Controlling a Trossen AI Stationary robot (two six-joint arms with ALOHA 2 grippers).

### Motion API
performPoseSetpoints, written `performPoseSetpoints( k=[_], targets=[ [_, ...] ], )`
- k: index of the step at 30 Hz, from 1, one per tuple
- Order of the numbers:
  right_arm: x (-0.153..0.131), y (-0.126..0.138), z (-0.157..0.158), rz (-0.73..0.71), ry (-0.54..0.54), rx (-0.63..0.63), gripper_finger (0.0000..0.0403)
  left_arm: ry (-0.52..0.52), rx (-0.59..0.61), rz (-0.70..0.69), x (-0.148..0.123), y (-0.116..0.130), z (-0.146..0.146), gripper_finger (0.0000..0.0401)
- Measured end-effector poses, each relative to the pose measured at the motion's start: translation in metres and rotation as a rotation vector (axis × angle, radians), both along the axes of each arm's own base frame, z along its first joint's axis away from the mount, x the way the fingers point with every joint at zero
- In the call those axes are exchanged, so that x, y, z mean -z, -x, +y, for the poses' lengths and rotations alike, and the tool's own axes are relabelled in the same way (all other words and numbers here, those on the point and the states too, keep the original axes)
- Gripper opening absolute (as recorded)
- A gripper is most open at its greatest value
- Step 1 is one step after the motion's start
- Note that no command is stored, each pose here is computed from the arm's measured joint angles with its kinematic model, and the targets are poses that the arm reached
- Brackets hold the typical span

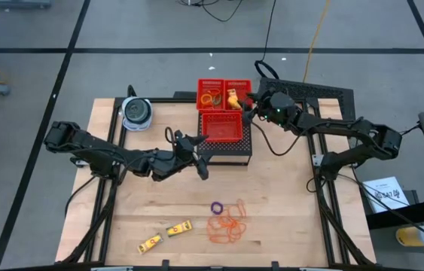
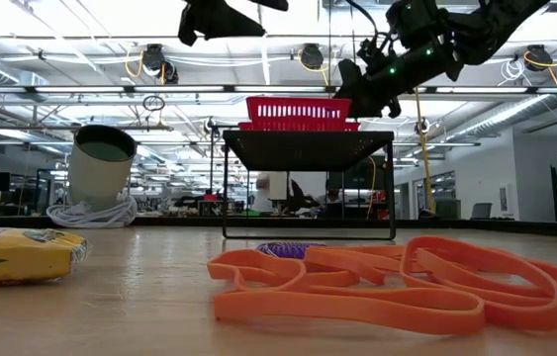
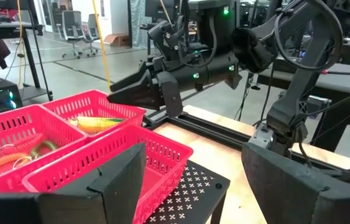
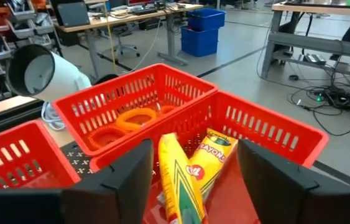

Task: Pick & Place Office Desk Supplies
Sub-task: Put the yellow pack of crayon in the top right red bin on the shelf

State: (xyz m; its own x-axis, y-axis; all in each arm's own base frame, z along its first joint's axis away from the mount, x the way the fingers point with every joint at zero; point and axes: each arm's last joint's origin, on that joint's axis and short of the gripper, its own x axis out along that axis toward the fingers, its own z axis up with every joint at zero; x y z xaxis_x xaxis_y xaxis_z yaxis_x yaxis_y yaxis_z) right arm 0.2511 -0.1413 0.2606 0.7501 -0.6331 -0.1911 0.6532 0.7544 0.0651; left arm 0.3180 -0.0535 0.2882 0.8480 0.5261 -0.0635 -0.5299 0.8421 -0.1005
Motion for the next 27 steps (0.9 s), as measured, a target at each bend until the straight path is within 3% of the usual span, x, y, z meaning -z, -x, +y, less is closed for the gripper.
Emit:
performPoseSetpoints(
  k=[4, 12, 22, 27],
  targets=[
    [-0.002, 0.000, 0.002, -0.011, -0.005, -0.061, 0.0237, -0.006, 0.000, 0.018, 0.002, 0.000, 0.000, 0.0274],
    [-0.017, 0.002, 0.019, -0.093, -0.039, -0.409, 0.0223, -0.053, 0.011, 0.108, 0.006, 0.003, -0.002, 0.0274],
    [-0.051, 0.013, 0.076, -0.208, -0.004, -0.900, 0.0210, -0.102, 0.088, 0.254, 0.019, 0.010, -0.022, 0.0274],
    [-0.057, 0.014, 0.104, -0.225, -0.003, -1.032, 0.0210, -0.029, 0.206, 0.293, 0.026, 0.013, -0.030, 0.0274]
  ],
)
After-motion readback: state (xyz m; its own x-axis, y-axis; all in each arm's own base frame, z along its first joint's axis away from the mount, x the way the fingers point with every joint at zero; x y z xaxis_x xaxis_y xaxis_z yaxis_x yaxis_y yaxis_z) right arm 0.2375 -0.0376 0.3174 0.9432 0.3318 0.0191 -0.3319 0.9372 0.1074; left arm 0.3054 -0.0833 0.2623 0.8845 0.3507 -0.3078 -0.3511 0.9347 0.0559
